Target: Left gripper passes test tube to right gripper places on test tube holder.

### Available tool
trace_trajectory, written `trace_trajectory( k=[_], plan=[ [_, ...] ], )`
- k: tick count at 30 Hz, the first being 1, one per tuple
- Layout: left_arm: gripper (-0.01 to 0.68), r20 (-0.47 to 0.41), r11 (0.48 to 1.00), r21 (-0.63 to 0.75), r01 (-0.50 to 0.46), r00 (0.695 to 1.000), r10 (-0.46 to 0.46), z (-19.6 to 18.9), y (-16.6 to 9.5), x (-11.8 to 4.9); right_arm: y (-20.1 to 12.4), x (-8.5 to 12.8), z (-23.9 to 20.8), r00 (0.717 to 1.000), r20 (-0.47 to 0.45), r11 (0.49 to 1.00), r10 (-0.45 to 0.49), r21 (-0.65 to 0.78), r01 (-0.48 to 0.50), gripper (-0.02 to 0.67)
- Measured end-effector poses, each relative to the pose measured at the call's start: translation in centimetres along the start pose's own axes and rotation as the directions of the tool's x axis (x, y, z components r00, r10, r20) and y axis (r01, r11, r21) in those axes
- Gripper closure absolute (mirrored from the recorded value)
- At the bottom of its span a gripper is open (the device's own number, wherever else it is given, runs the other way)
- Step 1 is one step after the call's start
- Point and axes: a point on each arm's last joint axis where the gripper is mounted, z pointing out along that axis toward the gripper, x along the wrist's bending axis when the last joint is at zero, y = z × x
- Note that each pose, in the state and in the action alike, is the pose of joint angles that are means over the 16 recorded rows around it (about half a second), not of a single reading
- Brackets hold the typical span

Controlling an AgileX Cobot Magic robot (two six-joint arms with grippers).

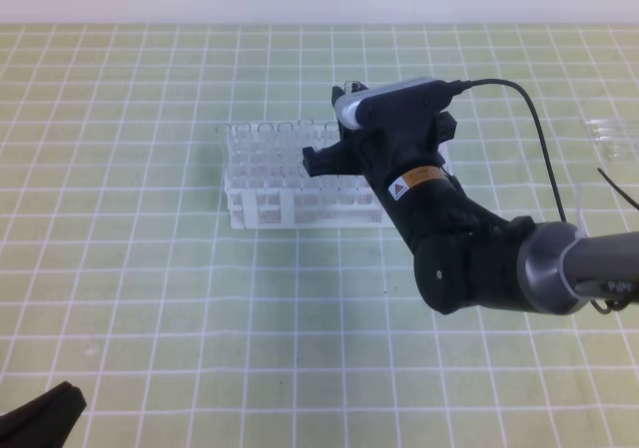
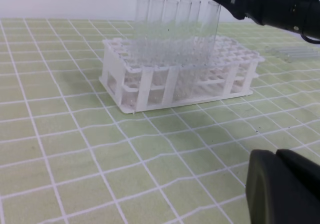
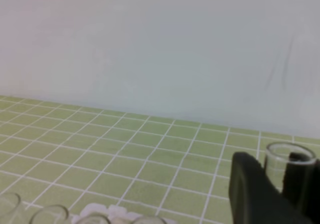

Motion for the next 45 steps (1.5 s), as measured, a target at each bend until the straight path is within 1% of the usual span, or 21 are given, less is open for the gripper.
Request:
trace_trajectory(
  k=[6, 10, 22, 28, 33, 38, 42, 45],
  plan=[
    [0.675, 0.000, 1.000, 0.000, 0.000, 1.000, 0.000, 0.0, 0.0, 0.0, 0.0, 0.1, 0.0, 1.000, -0.010, 1.000, -0.010, -0.003, 0.010, 0.541],
    [0.675, 0.000, 1.000, 0.001, 0.000, 1.000, 0.000, 0.0, 0.0, 0.0, 0.0, 0.2, 0.0, 1.000, -0.017, 1.000, -0.012, -0.005, 0.012, 0.523],
    [0.675, 0.000, 1.000, 0.003, 0.000, 1.000, 0.000, 0.0, -0.1, 0.0, 0.2, 0.2, -0.1, 1.000, -0.022, 1.000, 0.003, -0.007, -0.003, 0.412],
    [0.675, 0.000, 1.000, 0.003, 0.000, 1.000, 0.000, 0.0, -0.1, 0.0, 1.1, 0.1, -0.3, 1.000, -0.016, 1.000, 0.010, -0.012, -0.010, 0.380],
    [0.675, 0.000, 1.000, 0.002, 0.000, 1.000, 0.000, 0.0, -0.1, 0.0, 2.7, 0.1, -0.7, 1.000, -0.019, 1.000, 0.010, -0.011, -0.010, 0.375],
    [0.675, 0.000, 1.000, 0.002, 0.000, 1.000, 0.000, 0.0, -0.1, 0.0, 5.3, 0.2, -1.6, 0.999, -0.037, 1.000, 0.003, -0.004, -0.003, 0.382],
    [0.675, 0.000, 1.000, 0.001, 0.000, 1.000, 0.000, 0.0, 0.0, 0.0, 7.8, 0.3, -2.7, 0.998, -0.067, 1.000, -0.006, 0.018, 0.007, 0.409],
    [0.675, -0.001, 1.000, 0.002, 0.000, 1.000, 0.000, 0.0, 0.0, 0.0, 9.9, 0.4, -3.9, 0.995, -0.095, 0.999, -0.006, 0.037, 0.010, 0.449]
  ],
)
